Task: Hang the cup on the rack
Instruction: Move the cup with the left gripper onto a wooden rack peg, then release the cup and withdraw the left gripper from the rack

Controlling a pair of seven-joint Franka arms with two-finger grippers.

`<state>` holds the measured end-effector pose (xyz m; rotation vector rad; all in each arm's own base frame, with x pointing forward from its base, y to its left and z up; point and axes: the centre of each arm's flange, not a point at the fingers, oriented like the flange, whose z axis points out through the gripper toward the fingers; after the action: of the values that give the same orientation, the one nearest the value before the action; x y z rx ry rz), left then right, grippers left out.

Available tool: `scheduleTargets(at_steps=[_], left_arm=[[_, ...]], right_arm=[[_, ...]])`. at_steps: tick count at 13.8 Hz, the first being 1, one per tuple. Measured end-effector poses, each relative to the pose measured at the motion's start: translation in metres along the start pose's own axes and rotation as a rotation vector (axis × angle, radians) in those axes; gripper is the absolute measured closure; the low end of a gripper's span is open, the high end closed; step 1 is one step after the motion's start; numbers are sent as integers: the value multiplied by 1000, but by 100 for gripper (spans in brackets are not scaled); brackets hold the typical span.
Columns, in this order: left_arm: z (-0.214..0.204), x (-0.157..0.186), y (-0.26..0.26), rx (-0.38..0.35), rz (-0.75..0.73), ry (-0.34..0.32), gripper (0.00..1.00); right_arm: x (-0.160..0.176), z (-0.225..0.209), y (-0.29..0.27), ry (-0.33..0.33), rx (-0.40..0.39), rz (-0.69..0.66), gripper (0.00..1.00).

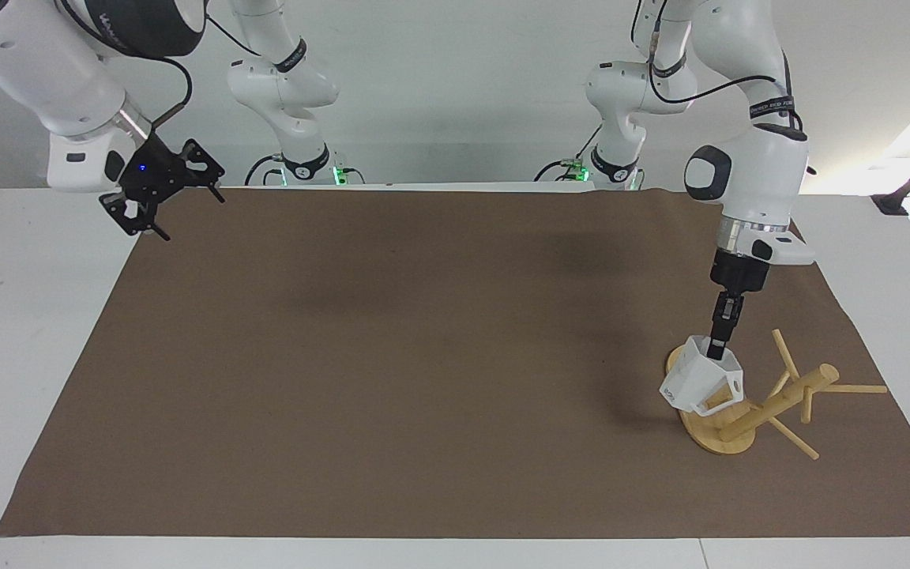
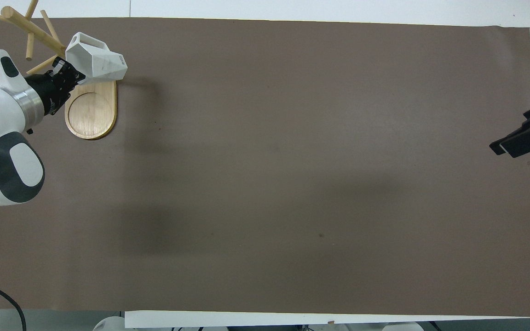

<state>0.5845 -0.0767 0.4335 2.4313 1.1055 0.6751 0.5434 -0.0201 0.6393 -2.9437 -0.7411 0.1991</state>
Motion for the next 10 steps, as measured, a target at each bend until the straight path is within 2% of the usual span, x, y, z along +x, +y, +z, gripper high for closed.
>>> scheduleTargets(at_steps=[2, 4, 8, 10], left_arm=[[8, 5, -9, 19, -7, 0, 95], [11, 12, -15, 25, -19, 9, 95], [16, 23, -27, 39, -17, 19, 96], [17, 29, -31, 43, -19, 26, 78]], right_arm=[[-11, -17, -13, 16, -16, 192, 0], [-16, -22, -18, 24, -18, 316, 0], [-19, -2, -8, -31, -38, 401, 0], [-20, 6, -4, -44, -55, 436, 0]])
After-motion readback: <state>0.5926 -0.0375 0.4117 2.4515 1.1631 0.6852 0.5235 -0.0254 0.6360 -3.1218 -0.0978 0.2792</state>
